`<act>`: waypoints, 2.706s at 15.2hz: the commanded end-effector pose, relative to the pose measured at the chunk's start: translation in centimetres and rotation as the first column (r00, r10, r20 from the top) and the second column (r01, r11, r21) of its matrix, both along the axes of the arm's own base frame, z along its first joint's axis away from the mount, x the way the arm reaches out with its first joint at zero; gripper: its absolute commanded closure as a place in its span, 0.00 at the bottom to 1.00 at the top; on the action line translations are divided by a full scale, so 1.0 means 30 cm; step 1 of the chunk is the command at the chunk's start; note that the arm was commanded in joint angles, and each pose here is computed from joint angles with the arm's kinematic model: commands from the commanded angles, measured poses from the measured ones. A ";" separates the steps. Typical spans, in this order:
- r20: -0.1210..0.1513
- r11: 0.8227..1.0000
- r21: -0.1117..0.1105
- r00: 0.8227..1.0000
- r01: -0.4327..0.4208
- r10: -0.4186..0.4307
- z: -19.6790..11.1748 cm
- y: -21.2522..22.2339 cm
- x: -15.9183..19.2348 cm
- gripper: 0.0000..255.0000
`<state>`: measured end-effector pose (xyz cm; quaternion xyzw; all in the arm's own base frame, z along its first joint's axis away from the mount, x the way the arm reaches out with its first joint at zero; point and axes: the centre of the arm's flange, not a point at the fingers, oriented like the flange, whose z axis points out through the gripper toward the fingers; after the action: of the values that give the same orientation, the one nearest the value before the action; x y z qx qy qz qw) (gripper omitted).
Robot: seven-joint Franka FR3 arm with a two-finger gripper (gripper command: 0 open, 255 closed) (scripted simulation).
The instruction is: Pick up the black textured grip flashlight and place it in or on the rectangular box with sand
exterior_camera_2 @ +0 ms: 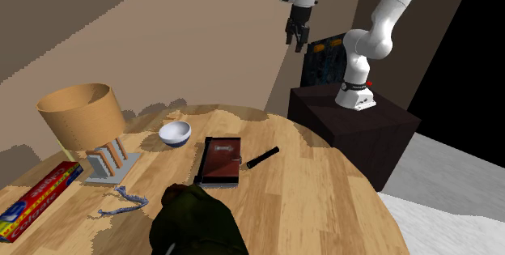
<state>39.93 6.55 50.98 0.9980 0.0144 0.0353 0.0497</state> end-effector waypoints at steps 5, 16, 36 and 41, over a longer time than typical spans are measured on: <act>-0.022 0.998 -0.006 0.998 -0.063 0.063 -0.214 0.102 0.131 0.00; -0.065 0.984 -0.013 0.982 -0.177 0.176 -0.602 0.311 0.350 0.00; -0.131 0.938 -0.016 0.930 -0.347 0.342 -1.270 0.658 0.603 0.00; -0.131 0.938 -0.016 0.930 -0.347 0.342 -1.350 0.648 0.602 0.00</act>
<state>58.01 26.04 10.76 0.9791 0.1930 -0.0204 0.0611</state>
